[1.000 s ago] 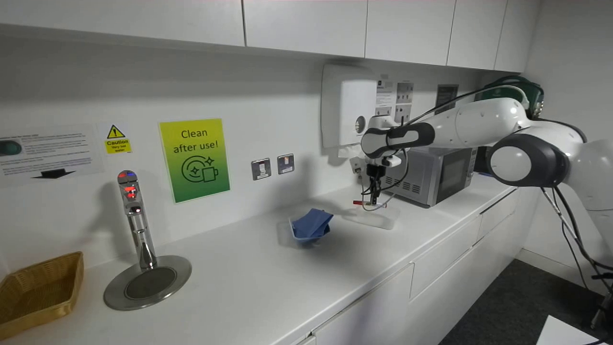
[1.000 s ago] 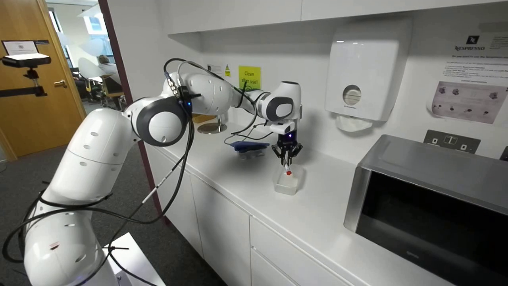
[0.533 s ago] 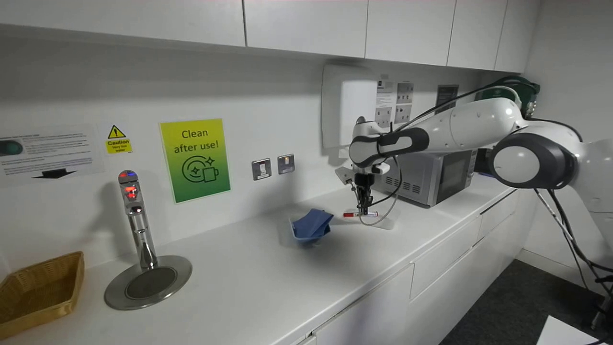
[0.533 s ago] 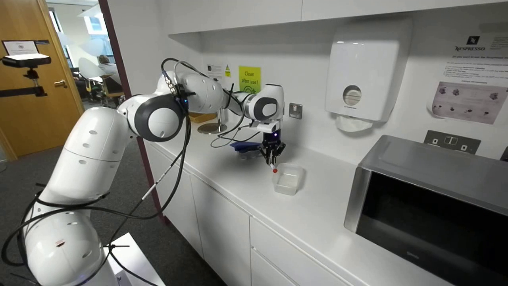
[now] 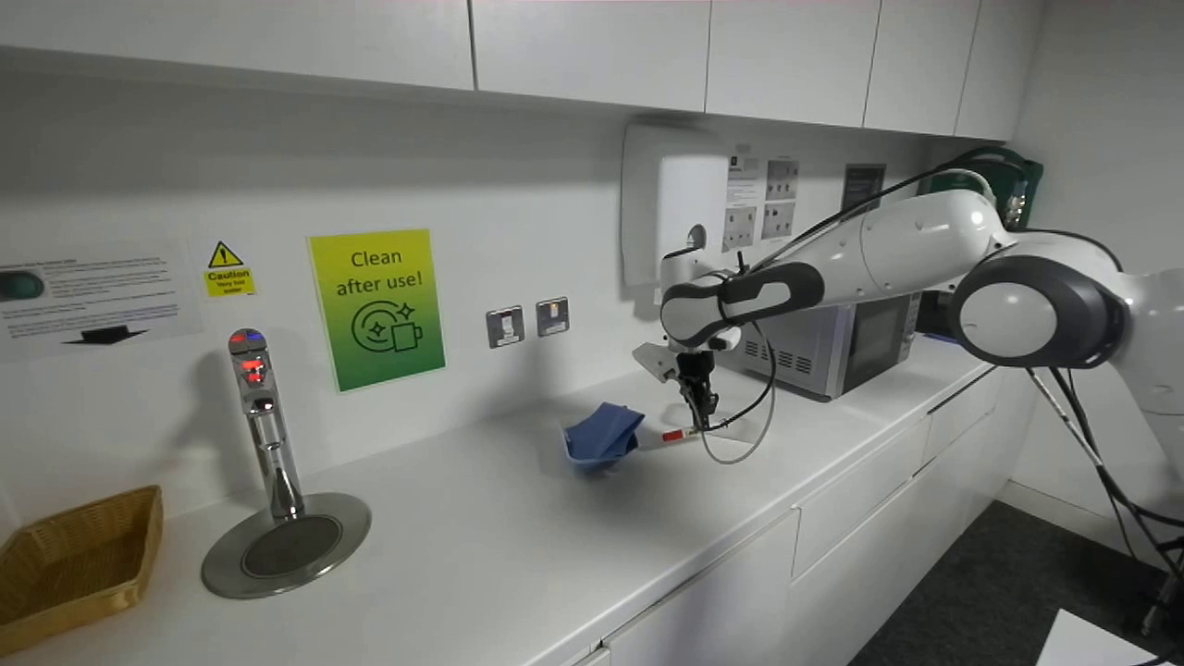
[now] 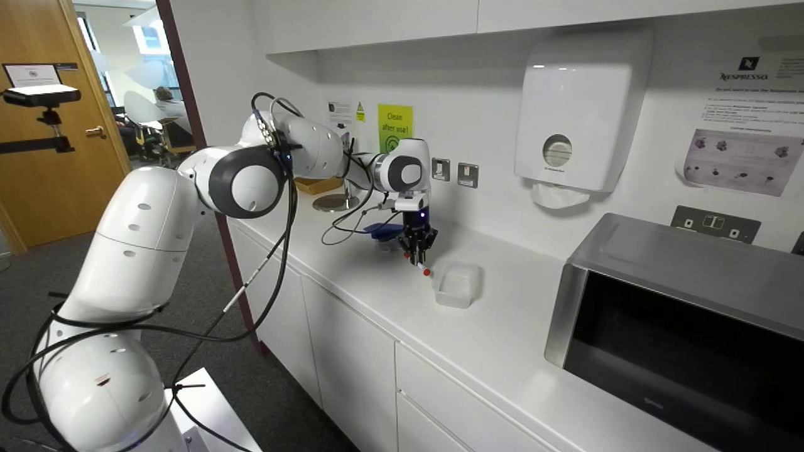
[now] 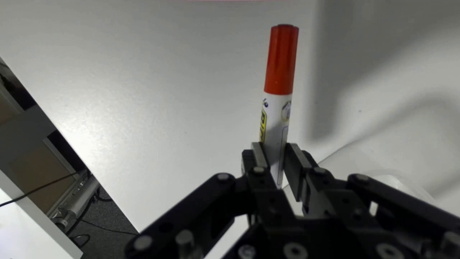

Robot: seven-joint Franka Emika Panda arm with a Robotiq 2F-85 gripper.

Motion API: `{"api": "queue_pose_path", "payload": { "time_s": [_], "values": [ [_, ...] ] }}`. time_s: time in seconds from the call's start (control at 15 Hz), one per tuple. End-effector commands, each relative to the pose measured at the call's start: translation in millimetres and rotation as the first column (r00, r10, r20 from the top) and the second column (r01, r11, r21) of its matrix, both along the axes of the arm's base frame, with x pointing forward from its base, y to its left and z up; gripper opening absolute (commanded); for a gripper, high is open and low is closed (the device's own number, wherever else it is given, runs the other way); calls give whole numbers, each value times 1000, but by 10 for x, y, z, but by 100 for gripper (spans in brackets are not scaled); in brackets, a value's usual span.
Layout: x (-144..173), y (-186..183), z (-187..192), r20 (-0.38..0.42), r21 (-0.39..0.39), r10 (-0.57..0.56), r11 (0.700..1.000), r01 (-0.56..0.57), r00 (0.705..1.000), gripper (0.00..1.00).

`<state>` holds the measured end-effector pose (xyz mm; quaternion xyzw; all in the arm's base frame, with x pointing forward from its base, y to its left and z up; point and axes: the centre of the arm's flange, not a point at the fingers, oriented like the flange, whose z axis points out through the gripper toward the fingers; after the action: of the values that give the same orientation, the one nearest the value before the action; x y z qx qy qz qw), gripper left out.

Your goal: Remove the marker from the bowl

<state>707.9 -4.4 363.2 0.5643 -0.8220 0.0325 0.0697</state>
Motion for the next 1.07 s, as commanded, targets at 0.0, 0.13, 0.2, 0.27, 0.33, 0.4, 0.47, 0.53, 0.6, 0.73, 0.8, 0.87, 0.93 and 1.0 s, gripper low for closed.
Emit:
{"api": "queue_pose_path", "payload": {
  "time_s": [0.0,0.13,0.2,0.27,0.33,0.4,0.47,0.53,0.6,0.73,0.8,0.87,0.93,1.0],
  "values": [
    [-189,14,69,-25,-32,77,996,-77,997,5],
    [-160,8,23,-39,-35,134,990,-135,990,5],
    [-150,8,4,-45,-33,158,987,-159,986,5],
    [-138,-5,-18,-52,-25,192,981,-194,980,5],
    [-132,-6,-32,-57,-18,219,975,-220,974,5],
    [-123,-17,-46,-60,-10,248,968,-249,967,5],
    [-121,-18,-52,-62,1,273,962,-274,960,5],
    [-117,-30,-59,-63,12,301,953,-301,951,5],
    [-109,-39,-65,-65,24,325,946,-324,944,5],
    [-96,-63,-81,-68,36,362,932,-360,930,5],
    [-85,-78,-89,-67,41,376,927,-374,924,5],
    [-76,-88,-96,-66,46,388,922,-385,919,5],
    [-68,-98,-104,-64,50,399,917,-396,915,5],
    [-55,-107,-117,-61,59,410,911,-407,910,5]
  ]
}}
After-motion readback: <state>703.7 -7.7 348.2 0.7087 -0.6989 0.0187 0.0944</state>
